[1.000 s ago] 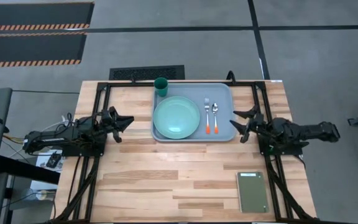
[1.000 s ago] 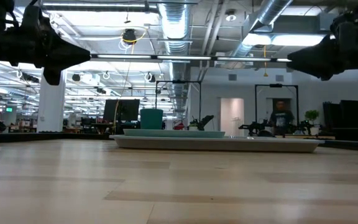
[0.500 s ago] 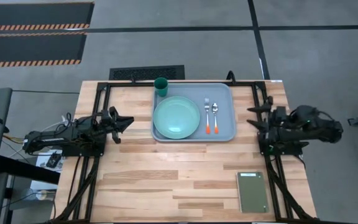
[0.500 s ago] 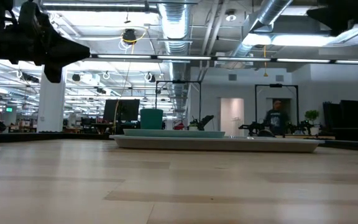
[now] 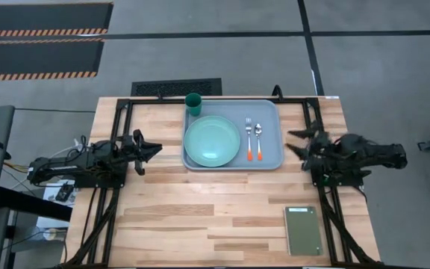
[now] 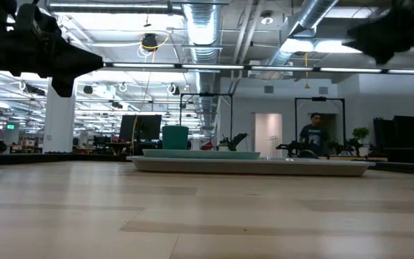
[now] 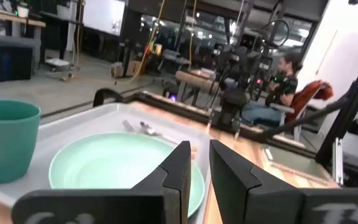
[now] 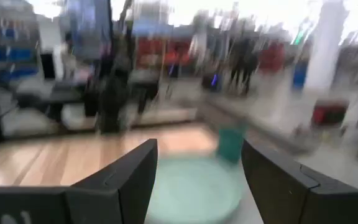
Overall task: Pick and place plate/cup/fork/spoon on tray
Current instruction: Return to Home Position
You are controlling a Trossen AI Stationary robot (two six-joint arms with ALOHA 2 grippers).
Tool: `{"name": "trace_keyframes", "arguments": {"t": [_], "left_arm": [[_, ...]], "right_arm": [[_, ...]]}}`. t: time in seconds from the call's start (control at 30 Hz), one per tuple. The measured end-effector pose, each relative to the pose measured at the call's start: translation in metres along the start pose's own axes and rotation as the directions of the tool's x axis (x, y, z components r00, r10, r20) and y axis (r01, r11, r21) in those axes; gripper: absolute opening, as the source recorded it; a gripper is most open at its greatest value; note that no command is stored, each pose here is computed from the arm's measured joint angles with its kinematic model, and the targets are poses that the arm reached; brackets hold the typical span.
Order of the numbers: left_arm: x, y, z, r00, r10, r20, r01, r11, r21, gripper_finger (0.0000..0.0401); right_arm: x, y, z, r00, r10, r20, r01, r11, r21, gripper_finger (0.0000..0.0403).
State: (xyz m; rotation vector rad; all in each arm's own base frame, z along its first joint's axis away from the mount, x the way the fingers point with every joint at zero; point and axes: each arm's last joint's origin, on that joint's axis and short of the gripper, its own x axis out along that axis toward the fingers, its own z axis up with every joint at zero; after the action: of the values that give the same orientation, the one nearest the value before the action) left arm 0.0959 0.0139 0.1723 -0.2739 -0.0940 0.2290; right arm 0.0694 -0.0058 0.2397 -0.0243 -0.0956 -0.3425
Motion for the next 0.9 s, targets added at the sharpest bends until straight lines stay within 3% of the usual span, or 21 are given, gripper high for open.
{"name": "trace_keyframes", "arguments": {"t": [0.2, 0.27, 0.4, 0.5, 0.67, 0.9], "left_arm": [[0.0, 0.0, -0.001, 1.0, 0.002, -0.008, -0.002, 1.0, 0.002, 0.0046], [0.001, 0.0, -0.001, 1.0, 0.002, -0.011, -0.002, 1.0, 0.005, 0.0046], [0.001, 0.0, -0.001, 1.0, 0.004, -0.01, -0.003, 0.999, 0.033, 0.0046], [0.001, 0.0, -0.001, 1.0, 0.009, -0.008, -0.009, 1.0, 0.027, 0.0046], [0.001, 0.0, -0.001, 1.0, 0.009, -0.009, -0.009, 0.999, -0.036, 0.0046], [0.001, 0.001, -0.002, 1.0, 0.009, -0.01, -0.009, 0.999, -0.044, 0.0046]], "right_arm": [[0.014, 0.009, -0.061, 0.994, -0.03, -0.101, 0.037, 0.997, 0.065, 0.026], [0.017, 0.01, -0.07, 0.998, -0.053, -0.041, 0.056, 0.994, 0.094, 0.026], [0.021, 0.011, -0.065, 0.997, -0.077, -0.007, 0.077, 0.996, 0.045, 0.026], [0.021, 0.009, -0.061, 0.994, -0.109, 0.02, 0.107, 0.991, 0.079, 0.026], [0.021, 0.01, -0.068, 0.994, -0.099, -0.037, 0.102, 0.992, 0.071, 0.026], [0.02, 0.01, -0.073, 0.991, -0.097, -0.089, 0.1, 0.994, 0.039, 0.026]]}}
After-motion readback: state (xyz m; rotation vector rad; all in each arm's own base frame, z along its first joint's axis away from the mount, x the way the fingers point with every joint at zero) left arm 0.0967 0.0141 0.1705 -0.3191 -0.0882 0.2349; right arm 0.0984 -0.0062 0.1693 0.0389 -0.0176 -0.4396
